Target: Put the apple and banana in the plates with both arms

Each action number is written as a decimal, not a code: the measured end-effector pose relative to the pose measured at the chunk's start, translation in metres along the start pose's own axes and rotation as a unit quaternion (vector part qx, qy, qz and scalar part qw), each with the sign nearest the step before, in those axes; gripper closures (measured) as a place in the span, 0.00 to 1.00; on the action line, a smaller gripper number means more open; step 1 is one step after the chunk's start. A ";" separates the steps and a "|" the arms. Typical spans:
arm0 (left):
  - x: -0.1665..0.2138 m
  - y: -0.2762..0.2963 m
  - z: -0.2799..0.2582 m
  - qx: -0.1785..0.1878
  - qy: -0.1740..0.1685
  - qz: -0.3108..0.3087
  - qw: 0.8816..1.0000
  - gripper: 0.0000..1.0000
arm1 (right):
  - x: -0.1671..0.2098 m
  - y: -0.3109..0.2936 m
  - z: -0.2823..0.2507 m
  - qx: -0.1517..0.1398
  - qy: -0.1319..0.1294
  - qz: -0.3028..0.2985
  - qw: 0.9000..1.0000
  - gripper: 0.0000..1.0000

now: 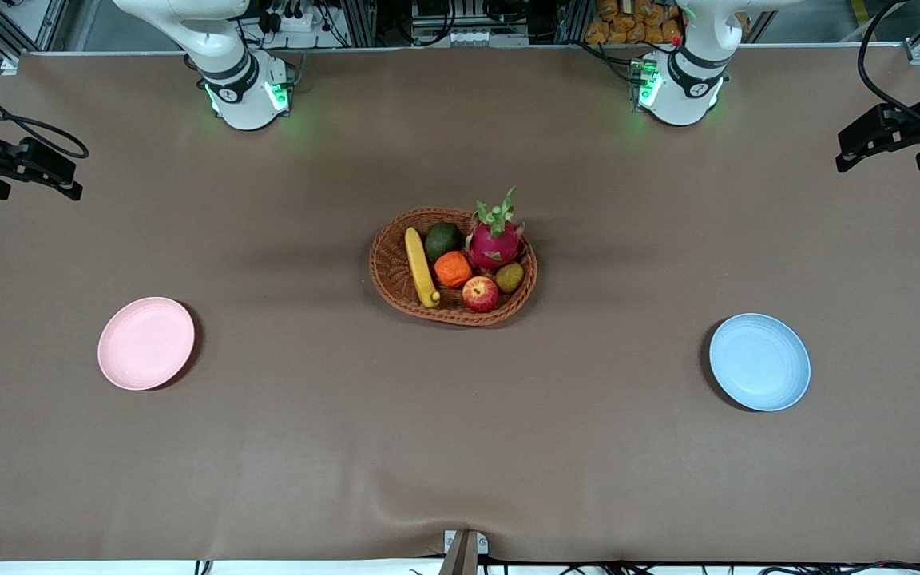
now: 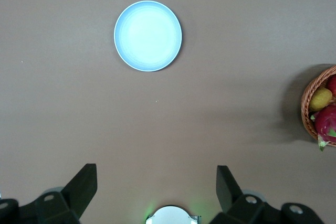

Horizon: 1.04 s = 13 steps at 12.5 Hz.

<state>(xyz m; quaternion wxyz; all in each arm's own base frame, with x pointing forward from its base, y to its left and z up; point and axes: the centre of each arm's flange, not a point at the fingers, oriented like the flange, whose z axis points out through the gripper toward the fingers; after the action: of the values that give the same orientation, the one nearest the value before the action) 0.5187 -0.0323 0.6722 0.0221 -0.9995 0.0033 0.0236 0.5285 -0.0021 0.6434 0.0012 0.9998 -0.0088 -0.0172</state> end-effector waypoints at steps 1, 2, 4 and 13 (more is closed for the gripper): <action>0.000 0.000 0.000 -0.001 0.000 0.000 1.000 0.00 | 0.000 0.000 0.000 0.000 0.000 0.000 1.000 0.00; 0.000 0.001 0.000 -0.002 0.000 0.000 1.000 0.00 | 0.000 0.000 0.000 0.000 0.000 0.000 1.000 0.00; 0.000 0.001 0.000 -0.005 -0.001 0.001 1.000 0.00 | 0.000 0.000 0.000 0.000 0.000 0.000 1.000 0.00; 0.044 0.076 0.063 -0.074 -0.044 0.015 0.996 0.00 | 0.005 -0.046 0.015 -0.001 -0.017 -0.043 0.999 0.00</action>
<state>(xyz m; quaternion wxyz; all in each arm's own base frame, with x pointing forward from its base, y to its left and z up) 0.5595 -0.1055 0.6042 -0.0524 -0.9961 0.0156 0.0686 0.5338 0.0442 0.6279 0.0011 0.9988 0.0346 -0.0344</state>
